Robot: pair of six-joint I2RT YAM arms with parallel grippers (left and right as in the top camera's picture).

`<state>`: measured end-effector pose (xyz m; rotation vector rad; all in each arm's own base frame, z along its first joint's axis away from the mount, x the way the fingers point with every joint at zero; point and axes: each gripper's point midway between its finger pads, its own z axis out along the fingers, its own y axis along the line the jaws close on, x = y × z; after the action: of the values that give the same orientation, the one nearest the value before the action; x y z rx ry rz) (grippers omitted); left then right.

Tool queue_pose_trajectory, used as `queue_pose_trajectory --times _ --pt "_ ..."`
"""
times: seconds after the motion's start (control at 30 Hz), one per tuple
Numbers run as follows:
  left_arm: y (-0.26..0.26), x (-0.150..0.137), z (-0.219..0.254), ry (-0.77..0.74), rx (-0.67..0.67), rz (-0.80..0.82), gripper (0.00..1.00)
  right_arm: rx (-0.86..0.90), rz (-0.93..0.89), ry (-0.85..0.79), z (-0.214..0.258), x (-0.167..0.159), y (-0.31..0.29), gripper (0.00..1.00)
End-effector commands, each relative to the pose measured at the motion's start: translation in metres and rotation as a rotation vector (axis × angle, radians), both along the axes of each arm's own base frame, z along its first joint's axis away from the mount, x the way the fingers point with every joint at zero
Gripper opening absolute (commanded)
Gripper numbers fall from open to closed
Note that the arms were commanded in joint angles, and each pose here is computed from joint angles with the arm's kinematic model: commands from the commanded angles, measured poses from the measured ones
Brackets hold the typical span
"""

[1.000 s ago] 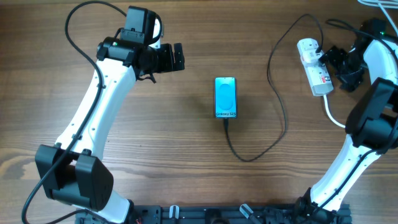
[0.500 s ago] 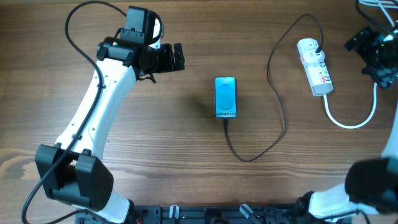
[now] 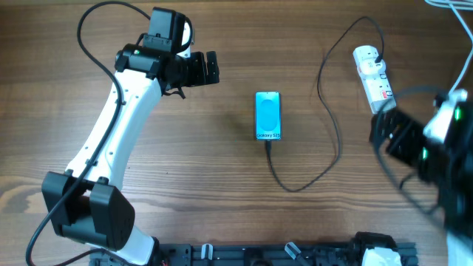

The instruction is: Plug charger to phone and switch on socket

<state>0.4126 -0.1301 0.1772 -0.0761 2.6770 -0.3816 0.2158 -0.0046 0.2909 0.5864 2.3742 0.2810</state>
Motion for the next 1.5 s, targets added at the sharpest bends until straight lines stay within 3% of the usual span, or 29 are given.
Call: queue_pose_trajectory --times 0.0,0.17,0.3,0.87,1.03,1.23,1.47 --pt "0.0 0.0 -0.004 0.005 0.012 -0.004 1.0 0.036 0.079 -0.103 0.016 -0.034 0.02 1.0" --pt "0.0 0.0 -0.004 0.005 0.012 -0.004 1.0 0.074 0.123 -0.196 0.028 -0.07 0.035 1.0" --pt "0.0 0.0 -0.004 0.005 0.012 -0.004 1.0 0.177 0.024 -0.132 0.018 -0.087 0.037 1.0" --pt "0.0 0.0 -0.004 0.005 0.012 -0.004 1.0 0.599 -0.415 -0.043 0.015 -0.089 0.036 1.0" --pt "0.0 0.0 -0.004 0.005 0.012 -0.004 1.0 0.468 -0.553 -0.086 0.009 -0.09 0.004 1.0" --pt "0.0 0.0 -0.004 0.005 0.012 -0.004 1.0 0.422 -0.589 -0.095 0.008 -0.092 -0.006 1.0" --pt "0.0 0.0 -0.004 0.005 0.012 -0.004 1.0 0.103 -0.245 -0.331 0.054 -0.058 -0.01 1.0"
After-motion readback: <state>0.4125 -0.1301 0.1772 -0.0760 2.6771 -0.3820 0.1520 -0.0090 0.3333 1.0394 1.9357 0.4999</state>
